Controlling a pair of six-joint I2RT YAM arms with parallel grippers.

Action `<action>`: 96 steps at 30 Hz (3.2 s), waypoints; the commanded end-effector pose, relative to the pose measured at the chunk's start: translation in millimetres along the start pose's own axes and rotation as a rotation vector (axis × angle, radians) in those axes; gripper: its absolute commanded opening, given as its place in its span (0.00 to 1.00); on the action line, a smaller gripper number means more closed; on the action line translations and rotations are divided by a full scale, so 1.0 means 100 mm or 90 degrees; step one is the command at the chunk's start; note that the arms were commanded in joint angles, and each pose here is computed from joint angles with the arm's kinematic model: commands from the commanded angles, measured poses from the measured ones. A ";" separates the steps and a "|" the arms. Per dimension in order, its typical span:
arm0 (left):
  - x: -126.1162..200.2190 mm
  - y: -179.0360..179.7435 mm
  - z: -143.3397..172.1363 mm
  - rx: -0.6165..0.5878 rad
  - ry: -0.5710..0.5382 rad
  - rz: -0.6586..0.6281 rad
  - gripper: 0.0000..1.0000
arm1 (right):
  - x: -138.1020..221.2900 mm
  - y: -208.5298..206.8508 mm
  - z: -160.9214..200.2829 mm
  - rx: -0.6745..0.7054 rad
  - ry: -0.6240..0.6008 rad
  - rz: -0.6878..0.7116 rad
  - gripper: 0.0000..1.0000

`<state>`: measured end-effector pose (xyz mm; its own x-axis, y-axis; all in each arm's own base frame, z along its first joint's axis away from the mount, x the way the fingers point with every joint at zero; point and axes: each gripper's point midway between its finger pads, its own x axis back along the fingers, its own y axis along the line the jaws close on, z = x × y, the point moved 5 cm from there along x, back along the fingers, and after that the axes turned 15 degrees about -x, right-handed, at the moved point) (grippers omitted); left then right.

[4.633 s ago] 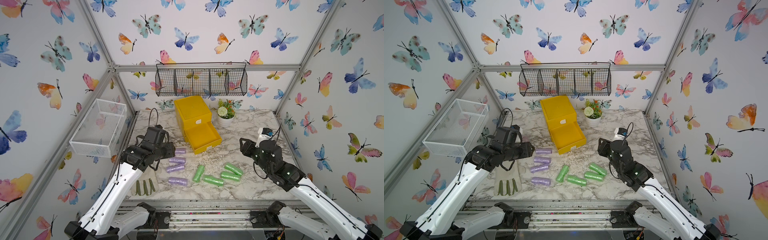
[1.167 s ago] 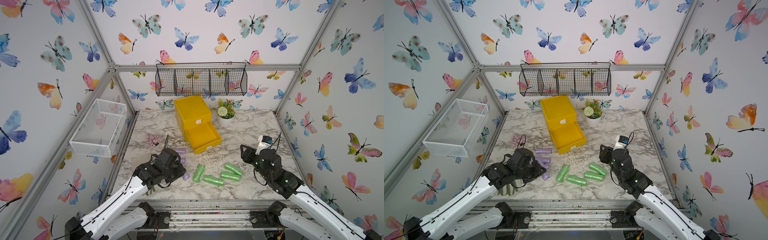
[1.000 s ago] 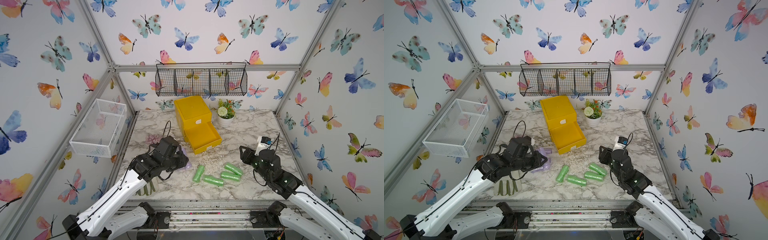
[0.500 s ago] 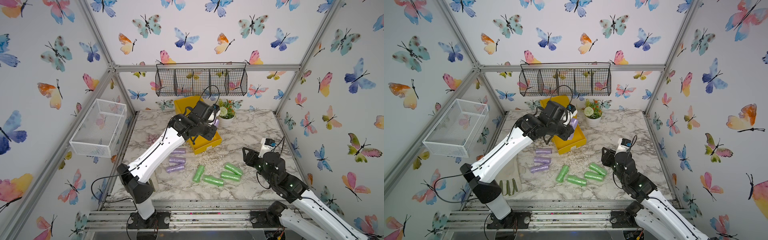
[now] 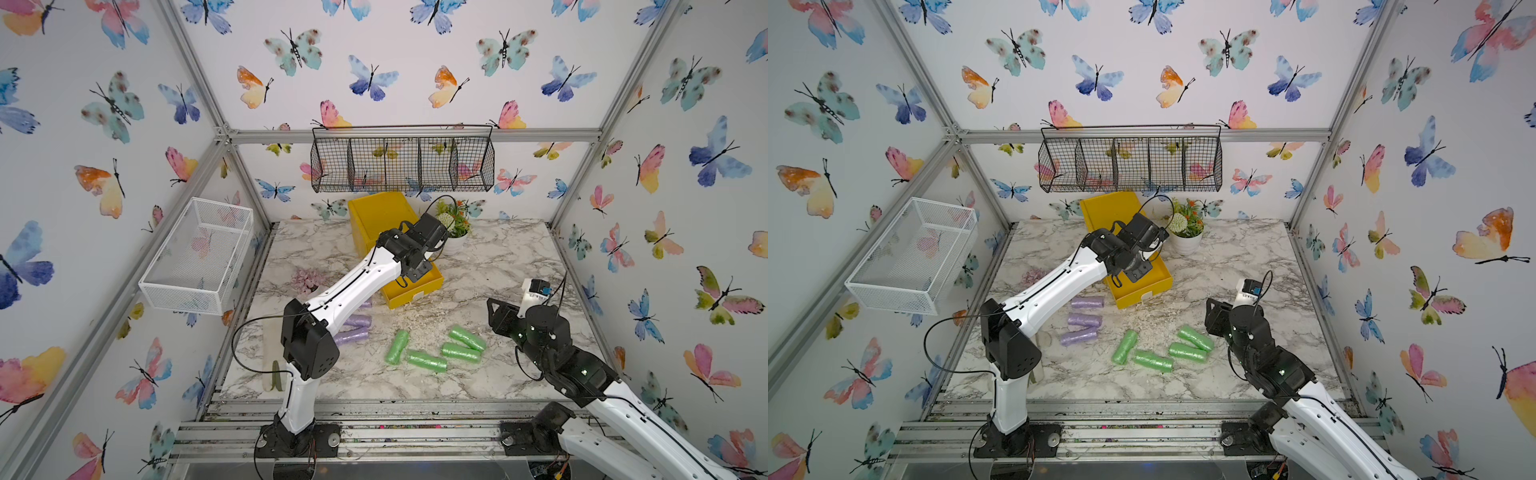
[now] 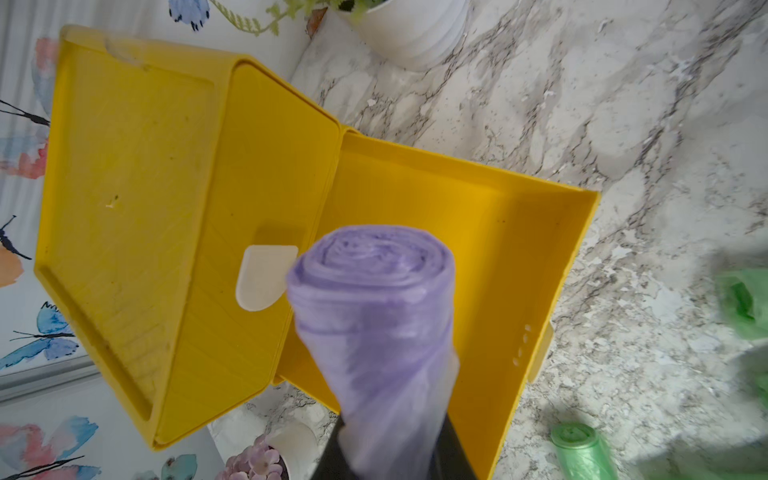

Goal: Sort the rolls of trash bags by color and place them into the drawer
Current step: Place the roll of trash bags in the drawer.

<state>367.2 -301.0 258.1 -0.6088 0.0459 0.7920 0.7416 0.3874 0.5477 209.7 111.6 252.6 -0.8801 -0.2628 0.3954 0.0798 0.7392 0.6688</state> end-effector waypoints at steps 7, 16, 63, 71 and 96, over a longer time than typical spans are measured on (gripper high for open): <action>-0.57 0.00 0.04 -0.050 0.082 -0.049 0.00 | 0.04 0.04 -0.08 0.015 -0.012 0.003 0.48; -0.82 0.12 0.01 -0.067 0.090 -0.077 0.00 | 0.01 -0.02 -0.03 0.019 -0.008 0.014 0.48; -1.05 0.33 -0.13 -0.137 0.060 -0.139 0.50 | -0.14 -0.01 0.04 0.030 0.005 0.021 0.49; -0.80 0.35 -0.22 -0.133 0.029 -0.151 0.53 | -0.10 0.00 0.02 0.023 0.002 0.016 0.49; 1.14 0.58 -0.28 -0.024 -0.156 -0.368 0.61 | 0.06 0.10 -0.10 -0.034 -0.006 -0.007 0.66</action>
<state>365.0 -316.0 342.0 -0.8989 0.0738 0.4319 0.4348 0.2718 0.8585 210.8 112.1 255.3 -0.8793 -0.2599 0.3991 0.0996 0.7191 0.6878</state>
